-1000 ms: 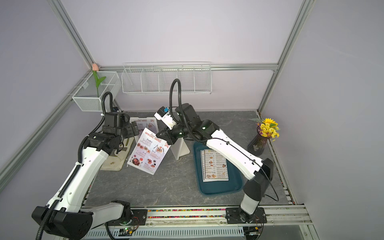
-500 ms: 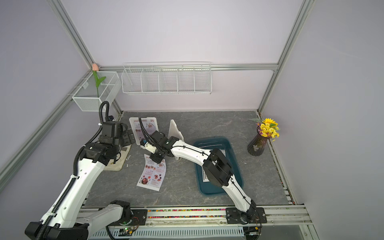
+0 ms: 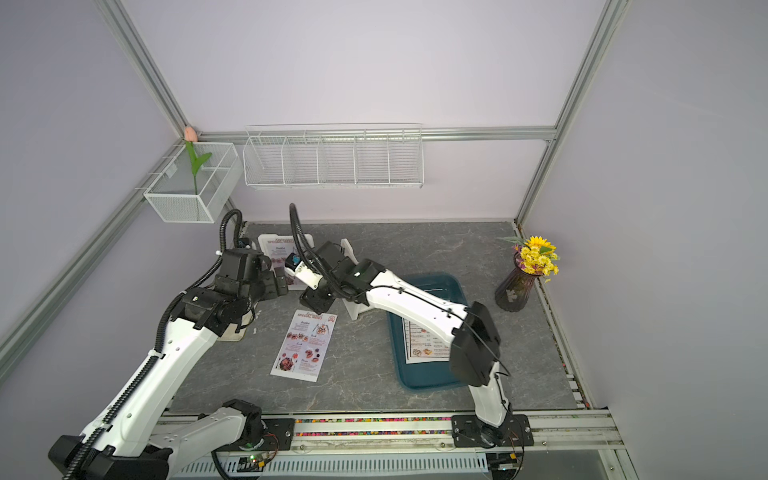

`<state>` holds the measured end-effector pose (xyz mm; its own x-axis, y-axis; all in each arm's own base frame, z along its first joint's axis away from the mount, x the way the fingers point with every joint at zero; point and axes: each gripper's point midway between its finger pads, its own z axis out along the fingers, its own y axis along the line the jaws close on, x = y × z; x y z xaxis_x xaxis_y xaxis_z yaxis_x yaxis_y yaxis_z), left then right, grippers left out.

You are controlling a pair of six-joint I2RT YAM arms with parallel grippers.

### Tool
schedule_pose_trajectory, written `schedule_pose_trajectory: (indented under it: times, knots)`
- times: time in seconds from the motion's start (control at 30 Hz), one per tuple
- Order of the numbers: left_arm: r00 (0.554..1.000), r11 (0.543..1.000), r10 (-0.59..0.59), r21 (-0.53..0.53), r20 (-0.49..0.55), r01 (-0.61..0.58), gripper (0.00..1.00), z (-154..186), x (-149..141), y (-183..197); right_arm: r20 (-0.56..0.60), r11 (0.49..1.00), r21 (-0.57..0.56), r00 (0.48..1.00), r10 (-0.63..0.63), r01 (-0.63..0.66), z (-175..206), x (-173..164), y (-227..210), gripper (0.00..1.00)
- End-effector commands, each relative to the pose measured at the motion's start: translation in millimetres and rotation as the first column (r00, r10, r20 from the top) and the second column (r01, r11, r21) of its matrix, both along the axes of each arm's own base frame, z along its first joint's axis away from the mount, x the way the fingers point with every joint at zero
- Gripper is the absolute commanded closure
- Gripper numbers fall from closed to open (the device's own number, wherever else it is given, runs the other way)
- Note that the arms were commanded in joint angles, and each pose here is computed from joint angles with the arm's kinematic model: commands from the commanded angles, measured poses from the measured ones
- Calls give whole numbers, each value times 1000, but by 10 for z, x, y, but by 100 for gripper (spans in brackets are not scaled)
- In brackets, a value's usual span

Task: Replace the menus in the menu holders
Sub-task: Place the menu at the center of the board, then pick up the menu from the storage box.

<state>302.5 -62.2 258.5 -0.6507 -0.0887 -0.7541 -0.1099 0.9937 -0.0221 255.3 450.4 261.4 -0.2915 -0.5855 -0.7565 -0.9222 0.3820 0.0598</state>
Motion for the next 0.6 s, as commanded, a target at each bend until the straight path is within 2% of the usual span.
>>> schedule_pose_trajectory:
  times: [0.0,0.1,0.2,0.3,0.37,0.47,0.57]
  knots:
    - [993,992,-97,-86,-66,92,2,-193,-192,-278,-166,999,42,986,-22,29,279,-410,-651,29]
    - [977,973,-195,-146,-86,181,2,-316,-353,-568,-261,990,8,956,-132,139,133,-497,-1301,24]
    - [952,946,-287,-186,-105,264,3,-448,-541,-896,-294,946,-107,899,-325,307,-190,-443,-1991,21]
    - [926,917,-362,-220,-111,332,3,-582,-724,-1208,-304,864,-187,808,-504,468,-496,-375,-2581,20]
    - [902,889,-420,-249,-104,385,3,-661,-847,-1443,-308,791,-221,728,-612,571,-716,-297,-2896,19]
    - [860,840,-501,-295,-98,456,4,-791,-1014,-1821,-317,708,-265,634,-705,655,-1029,-170,-3145,19]
    - [822,797,-562,-326,-92,508,4,-878,-1126,-2184,-327,646,-299,561,-761,702,-1310,-35,-3270,19]
